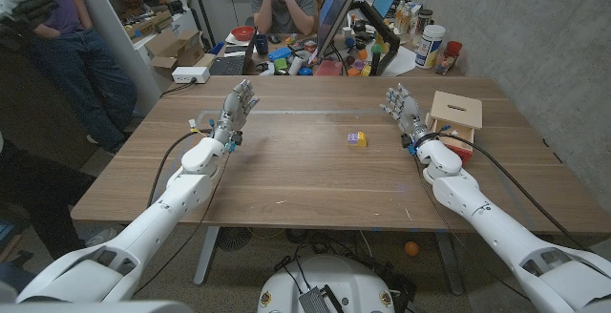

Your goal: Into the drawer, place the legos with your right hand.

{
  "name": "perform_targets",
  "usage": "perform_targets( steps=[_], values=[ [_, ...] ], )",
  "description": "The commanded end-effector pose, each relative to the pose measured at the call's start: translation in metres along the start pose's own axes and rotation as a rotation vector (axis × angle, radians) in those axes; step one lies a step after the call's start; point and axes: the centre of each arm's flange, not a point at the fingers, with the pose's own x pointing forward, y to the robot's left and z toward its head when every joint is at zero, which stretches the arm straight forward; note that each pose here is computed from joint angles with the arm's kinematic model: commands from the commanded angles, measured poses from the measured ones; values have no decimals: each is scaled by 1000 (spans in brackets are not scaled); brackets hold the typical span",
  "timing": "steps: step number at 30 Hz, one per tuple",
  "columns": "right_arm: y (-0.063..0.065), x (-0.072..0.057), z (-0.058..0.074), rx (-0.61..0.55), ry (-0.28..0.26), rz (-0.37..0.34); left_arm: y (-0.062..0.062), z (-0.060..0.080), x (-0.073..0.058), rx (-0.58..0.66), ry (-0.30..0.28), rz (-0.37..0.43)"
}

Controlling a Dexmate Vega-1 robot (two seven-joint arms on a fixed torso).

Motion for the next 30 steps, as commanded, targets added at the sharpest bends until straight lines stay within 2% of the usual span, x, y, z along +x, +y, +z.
perform_targets(
  steps=[1, 6, 10, 16, 22, 30],
  values=[
    [49, 5, -35, 45, 33, -5, 13, 9, -3, 12, -51, -128],
    [49, -4, -25, 38, 43, -22, 12, 13, -12, 13, -31, -129],
    [46, -12, -12, 6, 39, -24, 9, 24, -20, 39, -42, -125],
    [38, -18, -2, -18, 37, -4, -4, 34, -27, 62, -64, -123],
    [27, -17, 7, -35, 42, 25, -15, 33, -36, 63, -58, -119],
    [19, -11, 20, -88, 44, 49, -19, 27, -47, 56, -45, -94]
  ],
)
